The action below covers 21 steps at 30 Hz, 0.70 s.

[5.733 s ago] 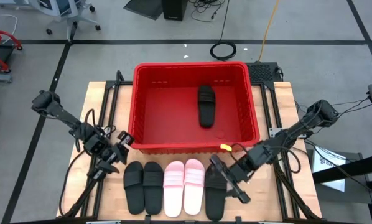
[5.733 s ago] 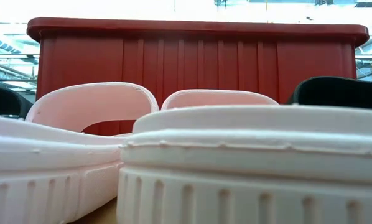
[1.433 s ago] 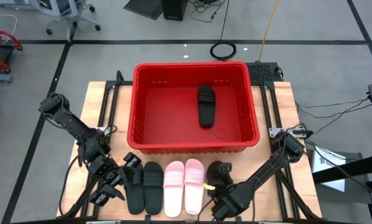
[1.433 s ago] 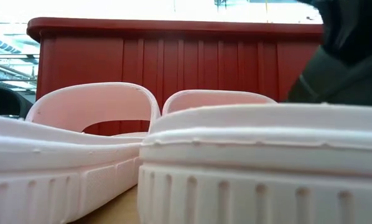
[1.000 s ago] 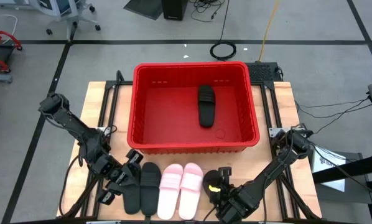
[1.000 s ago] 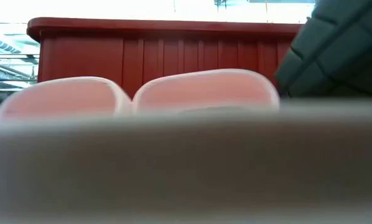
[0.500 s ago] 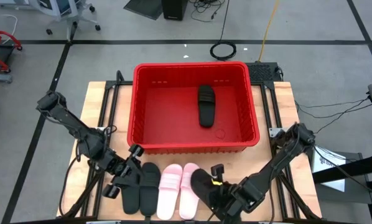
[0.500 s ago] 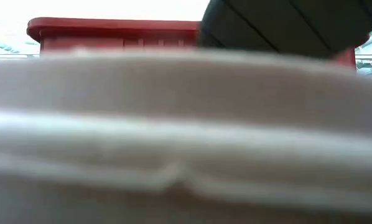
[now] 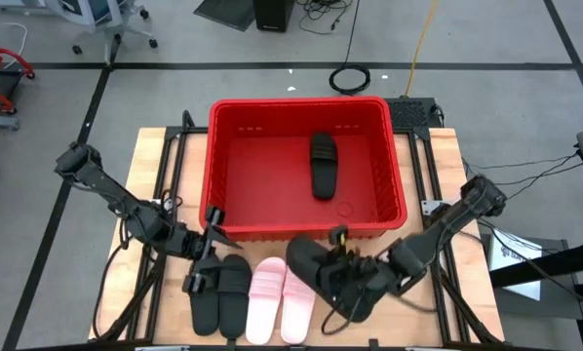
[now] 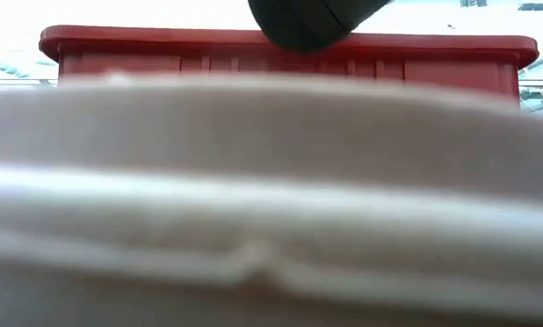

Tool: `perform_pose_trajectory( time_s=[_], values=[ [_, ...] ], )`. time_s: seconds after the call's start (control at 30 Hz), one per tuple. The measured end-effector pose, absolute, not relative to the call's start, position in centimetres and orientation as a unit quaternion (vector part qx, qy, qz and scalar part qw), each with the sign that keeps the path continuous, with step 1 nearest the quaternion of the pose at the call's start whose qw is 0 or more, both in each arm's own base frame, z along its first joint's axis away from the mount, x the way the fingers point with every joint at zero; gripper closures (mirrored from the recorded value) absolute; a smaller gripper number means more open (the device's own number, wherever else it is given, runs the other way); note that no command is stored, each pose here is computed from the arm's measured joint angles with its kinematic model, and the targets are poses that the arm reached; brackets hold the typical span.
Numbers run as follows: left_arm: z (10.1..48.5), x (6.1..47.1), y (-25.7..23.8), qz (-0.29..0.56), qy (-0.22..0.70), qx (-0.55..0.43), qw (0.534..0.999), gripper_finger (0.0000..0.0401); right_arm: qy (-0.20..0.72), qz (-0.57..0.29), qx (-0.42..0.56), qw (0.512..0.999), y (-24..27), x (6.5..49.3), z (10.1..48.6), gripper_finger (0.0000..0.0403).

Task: Pick and place slides into bin
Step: Put the black slide into the red bin

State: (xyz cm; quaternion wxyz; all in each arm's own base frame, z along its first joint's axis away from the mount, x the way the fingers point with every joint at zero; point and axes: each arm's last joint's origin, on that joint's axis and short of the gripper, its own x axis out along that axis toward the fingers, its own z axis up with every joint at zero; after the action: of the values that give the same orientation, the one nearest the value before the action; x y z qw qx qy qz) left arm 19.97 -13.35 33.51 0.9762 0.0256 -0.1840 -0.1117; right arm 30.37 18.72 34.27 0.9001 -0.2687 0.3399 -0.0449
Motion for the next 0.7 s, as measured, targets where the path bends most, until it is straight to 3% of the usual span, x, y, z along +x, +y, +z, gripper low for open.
perform_pose_trajectory(
  time_s=[0.4,0.7],
  values=[
    [34.3,20.2,-7.4,-0.013,-0.137,0.045,0.989,0.0254,0.315,-0.091,-0.284,0.901,10.8,30.0,39.1,0.0399],
    [34.8,20.1,-4.4,0.018,-0.140,0.053,0.989,0.0254,0.332,-0.119,-0.322,0.879,6.8,31.4,39.3,0.0399]
  ],
)
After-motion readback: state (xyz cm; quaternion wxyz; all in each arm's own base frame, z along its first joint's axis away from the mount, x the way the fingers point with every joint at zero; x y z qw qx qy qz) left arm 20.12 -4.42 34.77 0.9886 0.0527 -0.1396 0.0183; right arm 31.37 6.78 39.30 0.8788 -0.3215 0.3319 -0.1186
